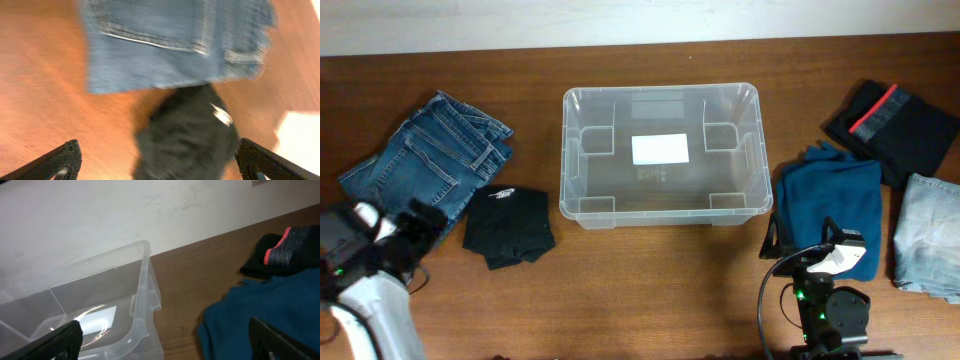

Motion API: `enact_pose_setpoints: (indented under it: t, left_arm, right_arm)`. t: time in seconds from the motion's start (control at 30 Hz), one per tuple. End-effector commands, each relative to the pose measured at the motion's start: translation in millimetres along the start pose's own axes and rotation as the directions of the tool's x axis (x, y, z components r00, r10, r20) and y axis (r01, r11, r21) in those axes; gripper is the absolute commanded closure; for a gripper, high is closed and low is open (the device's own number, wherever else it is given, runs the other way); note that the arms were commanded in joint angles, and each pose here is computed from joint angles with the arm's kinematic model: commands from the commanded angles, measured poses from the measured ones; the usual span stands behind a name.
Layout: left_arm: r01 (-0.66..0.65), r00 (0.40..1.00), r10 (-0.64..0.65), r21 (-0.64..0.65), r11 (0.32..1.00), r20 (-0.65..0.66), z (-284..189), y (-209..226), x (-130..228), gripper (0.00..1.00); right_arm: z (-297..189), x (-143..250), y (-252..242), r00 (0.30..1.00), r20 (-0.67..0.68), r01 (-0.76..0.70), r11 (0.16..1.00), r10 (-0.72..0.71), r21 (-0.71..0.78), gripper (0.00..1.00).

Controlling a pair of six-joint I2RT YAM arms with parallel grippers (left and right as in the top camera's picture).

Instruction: Pack container

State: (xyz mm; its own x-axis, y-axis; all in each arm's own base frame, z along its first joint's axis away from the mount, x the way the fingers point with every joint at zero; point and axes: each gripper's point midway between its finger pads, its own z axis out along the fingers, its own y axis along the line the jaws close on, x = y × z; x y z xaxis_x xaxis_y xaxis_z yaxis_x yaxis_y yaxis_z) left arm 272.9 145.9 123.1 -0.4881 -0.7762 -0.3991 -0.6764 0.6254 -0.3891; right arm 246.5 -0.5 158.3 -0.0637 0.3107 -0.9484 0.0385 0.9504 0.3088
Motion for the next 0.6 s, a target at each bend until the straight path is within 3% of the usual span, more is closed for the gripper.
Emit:
enact_pose_setpoints:
  t: [0.0,0.3,0.57]
  left_arm:
    - [-0.168,0.986,0.168,0.099,0.981,0.003,-9.6,-44.8,15.9,0.01]
    - [-0.404,0.895,0.437,0.256,0.878,-0.088,-6.7,-117.5,85.6,0.01]
    - [-0.484,0.839,0.531,0.285,0.827,-0.115,-8.5,-134.0,115.5,0.00]
  right_arm:
    - [-0.3,1.5,-0.8,1.000,0.000,0.000,1.000,0.000,0.005,0.02]
    - [-0.3,1.5,-0.8,1.000,0.000,0.000,1.000,0.000,0.005,0.02]
    - [-0.3,1.5,-0.8,1.000,0.000,0.000,1.000,0.000,0.005,0.01]
